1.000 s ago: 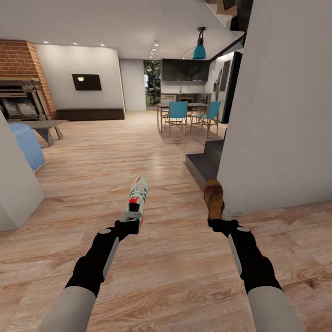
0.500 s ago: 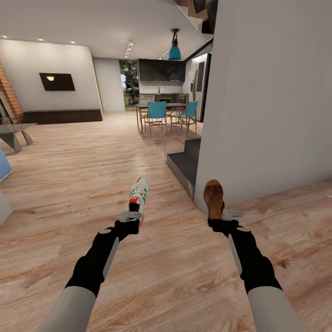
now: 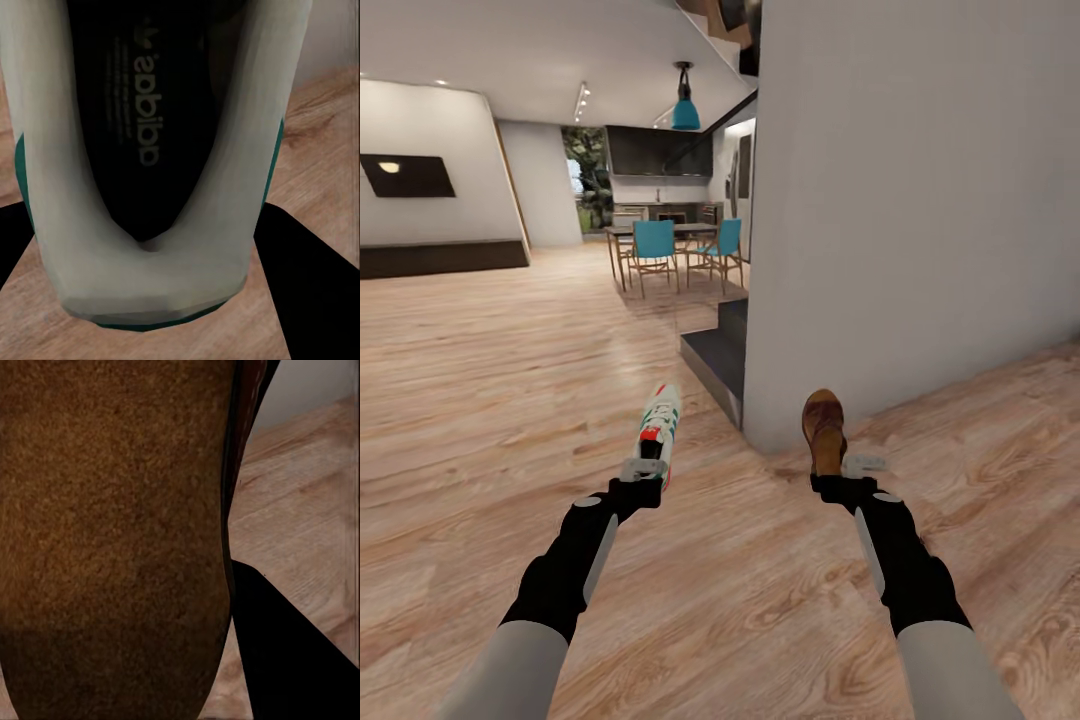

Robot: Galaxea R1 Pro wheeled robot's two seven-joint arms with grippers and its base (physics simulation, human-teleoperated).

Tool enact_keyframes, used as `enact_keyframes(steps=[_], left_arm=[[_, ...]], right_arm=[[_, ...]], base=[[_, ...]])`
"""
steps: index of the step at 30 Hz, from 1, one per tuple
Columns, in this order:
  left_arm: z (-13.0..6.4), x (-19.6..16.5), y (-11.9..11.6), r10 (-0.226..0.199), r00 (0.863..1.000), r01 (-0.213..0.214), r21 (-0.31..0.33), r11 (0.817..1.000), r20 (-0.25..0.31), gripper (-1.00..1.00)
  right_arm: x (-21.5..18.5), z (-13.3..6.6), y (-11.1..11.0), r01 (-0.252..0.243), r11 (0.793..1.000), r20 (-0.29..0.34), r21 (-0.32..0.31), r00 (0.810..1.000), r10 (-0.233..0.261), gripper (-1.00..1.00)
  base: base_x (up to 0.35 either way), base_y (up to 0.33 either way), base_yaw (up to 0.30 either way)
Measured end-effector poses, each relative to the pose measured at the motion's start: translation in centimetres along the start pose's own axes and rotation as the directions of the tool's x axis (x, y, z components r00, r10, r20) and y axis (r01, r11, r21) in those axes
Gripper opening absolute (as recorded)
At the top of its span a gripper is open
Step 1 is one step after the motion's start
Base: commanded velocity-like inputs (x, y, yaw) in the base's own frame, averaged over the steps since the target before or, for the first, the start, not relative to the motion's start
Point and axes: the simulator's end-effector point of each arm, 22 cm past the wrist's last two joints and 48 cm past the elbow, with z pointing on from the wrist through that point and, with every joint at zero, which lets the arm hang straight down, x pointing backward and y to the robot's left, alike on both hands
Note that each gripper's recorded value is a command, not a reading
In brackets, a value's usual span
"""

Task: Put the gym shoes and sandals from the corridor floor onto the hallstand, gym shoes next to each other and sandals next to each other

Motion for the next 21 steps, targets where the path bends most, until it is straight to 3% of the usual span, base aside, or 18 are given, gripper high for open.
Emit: enact_keyframes(steps=[21], left_arm=[[0.00,0.01,0.03,-0.001,1.000,0.001,-0.001,1.000,0.000,-1.00]], right_arm=[[0.00,0.00,0.00,0.000,1.000,0.000,0.000,1.000,0.000,-1.00]], base=[[0.000,0.000,-0.289]])
